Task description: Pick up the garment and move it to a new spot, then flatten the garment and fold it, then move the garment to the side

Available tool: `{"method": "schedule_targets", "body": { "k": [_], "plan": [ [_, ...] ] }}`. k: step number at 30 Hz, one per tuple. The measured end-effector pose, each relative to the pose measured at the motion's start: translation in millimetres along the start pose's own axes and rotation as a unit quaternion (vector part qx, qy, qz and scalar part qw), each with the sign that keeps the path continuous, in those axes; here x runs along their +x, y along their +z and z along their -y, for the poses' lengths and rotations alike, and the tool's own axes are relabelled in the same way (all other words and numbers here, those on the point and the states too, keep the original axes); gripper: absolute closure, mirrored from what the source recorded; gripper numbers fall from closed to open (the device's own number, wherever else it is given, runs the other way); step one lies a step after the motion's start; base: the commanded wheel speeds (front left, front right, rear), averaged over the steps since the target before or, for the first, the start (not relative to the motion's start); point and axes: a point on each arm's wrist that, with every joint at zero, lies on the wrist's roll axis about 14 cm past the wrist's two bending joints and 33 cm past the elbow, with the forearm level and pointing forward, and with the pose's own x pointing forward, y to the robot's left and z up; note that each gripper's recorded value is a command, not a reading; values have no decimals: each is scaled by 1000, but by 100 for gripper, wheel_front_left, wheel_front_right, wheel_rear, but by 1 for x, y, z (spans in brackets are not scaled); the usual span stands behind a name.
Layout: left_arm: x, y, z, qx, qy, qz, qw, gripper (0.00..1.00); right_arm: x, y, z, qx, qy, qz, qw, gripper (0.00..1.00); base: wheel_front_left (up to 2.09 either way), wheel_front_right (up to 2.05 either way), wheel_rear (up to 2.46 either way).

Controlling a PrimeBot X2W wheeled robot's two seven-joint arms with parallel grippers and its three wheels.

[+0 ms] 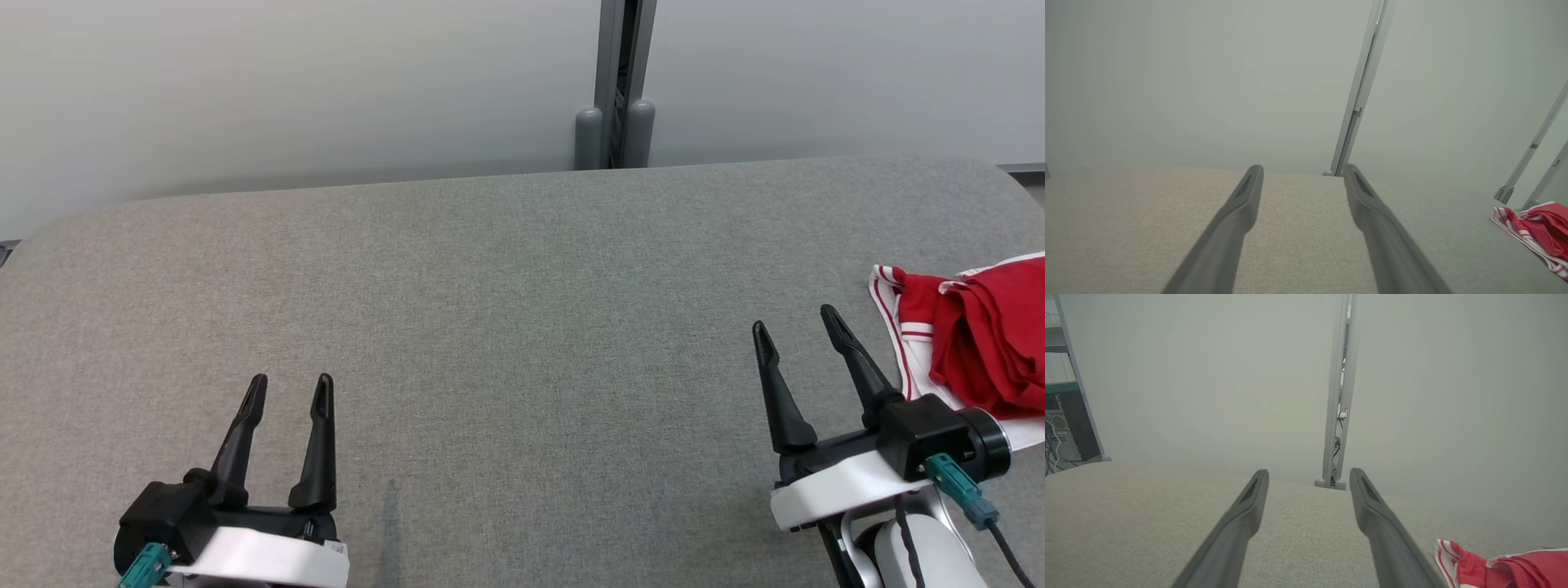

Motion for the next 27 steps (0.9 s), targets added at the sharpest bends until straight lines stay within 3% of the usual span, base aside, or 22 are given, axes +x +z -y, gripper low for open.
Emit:
{"method": "schedule_targets", "body": {
  "k": [9,17,27],
  "plan": [
    [-3,-7,-7,-2,9,-11,1000,0,2,1,-3,-1,4,3,1000,0,0,0,0],
    [-5,-13,-13,-50,22,-18,998,0,3,3,-5,-3,8,5,1000,0,0,0,0],
    [-6,-15,-16,-59,24,-21,998,0,4,3,-8,-1,12,6,1000,0,0,0,0]
  ]
}}
